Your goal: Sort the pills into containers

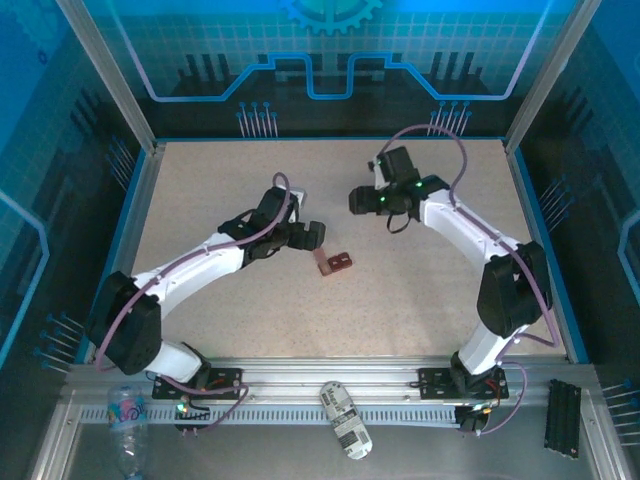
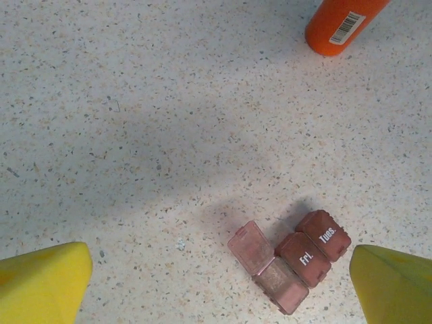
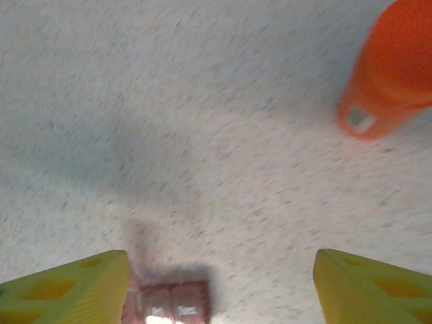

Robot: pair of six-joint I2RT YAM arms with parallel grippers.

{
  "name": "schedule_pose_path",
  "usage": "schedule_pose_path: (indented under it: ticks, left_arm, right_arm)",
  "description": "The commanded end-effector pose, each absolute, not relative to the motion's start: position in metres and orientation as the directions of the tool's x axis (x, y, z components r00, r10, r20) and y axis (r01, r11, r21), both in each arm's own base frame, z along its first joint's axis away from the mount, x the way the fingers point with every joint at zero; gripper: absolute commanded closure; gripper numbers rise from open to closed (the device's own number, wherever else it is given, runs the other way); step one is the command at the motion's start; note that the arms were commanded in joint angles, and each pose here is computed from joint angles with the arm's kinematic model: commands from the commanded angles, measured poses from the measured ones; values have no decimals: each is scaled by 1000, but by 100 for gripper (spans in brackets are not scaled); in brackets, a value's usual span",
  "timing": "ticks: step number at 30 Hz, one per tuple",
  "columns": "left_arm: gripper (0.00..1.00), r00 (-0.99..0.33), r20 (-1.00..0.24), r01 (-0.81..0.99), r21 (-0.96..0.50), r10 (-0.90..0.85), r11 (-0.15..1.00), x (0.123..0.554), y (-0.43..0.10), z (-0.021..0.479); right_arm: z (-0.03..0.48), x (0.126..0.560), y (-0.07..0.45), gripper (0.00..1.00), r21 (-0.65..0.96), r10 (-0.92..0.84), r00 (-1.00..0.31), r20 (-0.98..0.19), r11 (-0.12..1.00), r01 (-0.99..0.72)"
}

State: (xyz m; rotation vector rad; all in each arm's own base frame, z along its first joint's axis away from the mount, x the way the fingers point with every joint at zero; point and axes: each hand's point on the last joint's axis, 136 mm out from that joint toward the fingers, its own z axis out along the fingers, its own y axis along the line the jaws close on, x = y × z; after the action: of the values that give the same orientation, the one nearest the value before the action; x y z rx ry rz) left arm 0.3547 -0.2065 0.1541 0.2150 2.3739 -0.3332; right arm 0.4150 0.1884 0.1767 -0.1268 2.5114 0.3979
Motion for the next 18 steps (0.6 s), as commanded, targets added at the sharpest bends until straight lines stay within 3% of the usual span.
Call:
schedule_pose_path:
  ticks: [1, 9, 18]
  left_arm:
    - [1, -731, -682, 225, -207, 24, 952, 349, -201, 153]
    - [1, -738, -675, 210, -228, 1, 951, 341, -194, 147]
    - [1, -738, -675, 202, -231, -8, 952, 340, -186, 151]
  right_arm:
    - [175, 435, 157, 26, 168, -26, -839, -544, 976, -139]
    - [170, 495, 143, 23, 114, -49, -854, -518, 985, -125]
    - [126, 517, 138, 24, 61, -75, -901, -427, 992, -112]
